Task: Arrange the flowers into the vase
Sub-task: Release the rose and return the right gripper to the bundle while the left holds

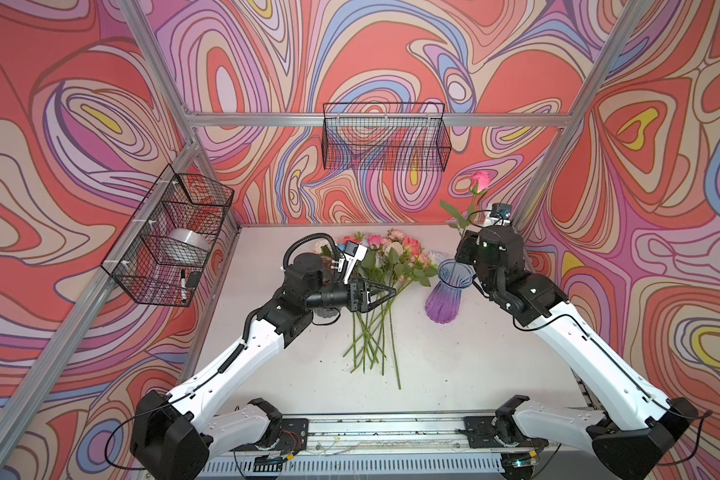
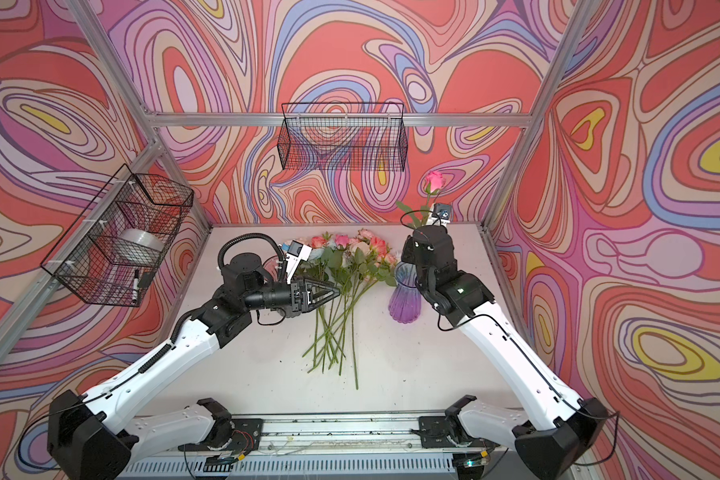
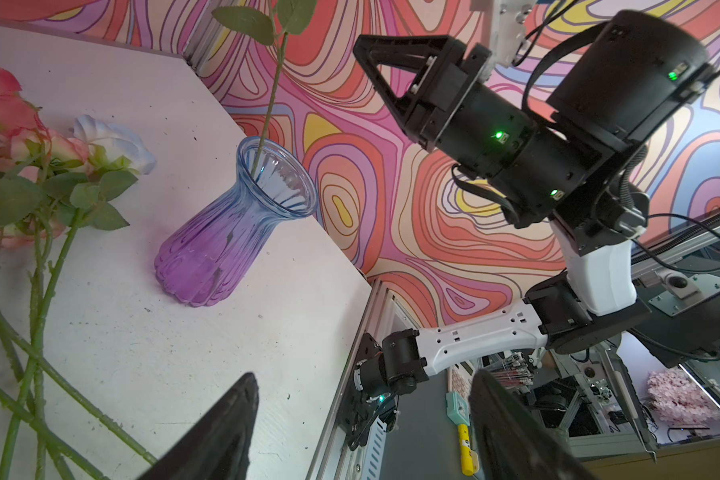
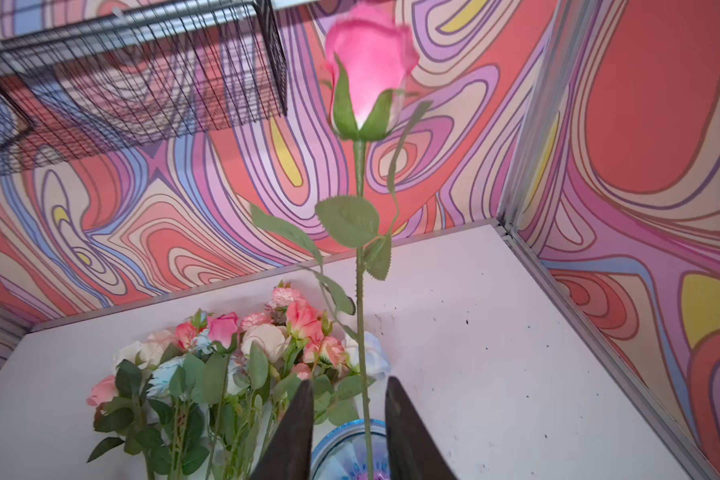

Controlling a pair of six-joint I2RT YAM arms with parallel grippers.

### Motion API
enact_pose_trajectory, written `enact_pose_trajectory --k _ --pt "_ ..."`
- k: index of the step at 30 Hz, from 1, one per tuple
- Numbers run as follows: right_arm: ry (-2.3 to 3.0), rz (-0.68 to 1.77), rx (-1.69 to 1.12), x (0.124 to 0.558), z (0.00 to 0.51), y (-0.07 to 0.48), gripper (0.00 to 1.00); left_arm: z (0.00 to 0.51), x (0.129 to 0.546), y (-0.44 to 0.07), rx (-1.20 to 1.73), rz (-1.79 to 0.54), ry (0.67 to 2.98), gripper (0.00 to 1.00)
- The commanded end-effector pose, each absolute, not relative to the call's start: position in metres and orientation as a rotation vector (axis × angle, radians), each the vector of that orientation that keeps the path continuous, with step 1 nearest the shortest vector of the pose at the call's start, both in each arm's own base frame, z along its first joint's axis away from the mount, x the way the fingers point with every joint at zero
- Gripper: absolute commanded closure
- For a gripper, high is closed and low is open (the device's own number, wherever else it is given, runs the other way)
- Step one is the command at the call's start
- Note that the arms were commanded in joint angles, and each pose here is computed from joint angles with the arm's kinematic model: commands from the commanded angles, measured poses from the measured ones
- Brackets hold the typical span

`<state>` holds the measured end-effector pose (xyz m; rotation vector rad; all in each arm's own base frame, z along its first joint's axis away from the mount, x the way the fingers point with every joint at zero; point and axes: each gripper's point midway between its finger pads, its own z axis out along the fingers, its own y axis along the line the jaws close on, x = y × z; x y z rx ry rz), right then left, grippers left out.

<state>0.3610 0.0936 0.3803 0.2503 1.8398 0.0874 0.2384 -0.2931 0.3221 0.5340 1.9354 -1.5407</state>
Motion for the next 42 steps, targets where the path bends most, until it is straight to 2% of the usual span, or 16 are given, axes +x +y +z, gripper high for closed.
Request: enact_pose_trajectory --k 1,4,7,12,16,18,25,31,36,42 --pt "1.837 0.200 0.181 0.348 0.405 0.110 0.70 0.332 0.241 -0.291 0.548 -1.483 1.909 0.21" --pt "1.890 0.250 0.089 0.345 0.402 0.147 0.72 0.332 0.247 -0.281 0.515 -1.372 1.913 0.22" --pt "1.973 0.189 -0.017 0.344 0.383 0.192 0.74 0.331 0.259 -0.263 0.431 -1.218 1.910 0.22" --pt "2.115 0.216 -0.055 0.352 0.326 0.239 0.81 0.330 0.282 -0.217 0.195 -0.935 1.876 0.23" --pt "2.246 0.222 -0.064 0.360 0.266 0.263 0.81 0.319 0.303 -0.158 -0.079 -0.639 1.894 0.23" --pt "2.305 0.183 -0.074 0.364 0.239 0.269 0.79 0.317 0.307 -0.139 -0.169 -0.579 1.893 0.23" --pt "2.477 0.053 -0.101 0.393 0.142 0.279 0.76 0.319 0.314 -0.117 -0.286 -0.626 1.861 0.23" --pt "2.599 0.024 -0.067 0.410 0.087 0.270 0.75 0.318 0.317 -0.119 -0.280 -0.653 1.875 0.27" --pt "2.632 0.052 -0.057 0.416 0.063 0.264 0.78 0.316 0.320 -0.126 -0.262 -0.699 1.893 0.27" --pt "2.604 0.054 -0.032 0.421 0.076 0.259 0.82 0.314 0.323 -0.128 -0.262 -0.726 1.908 0.28"
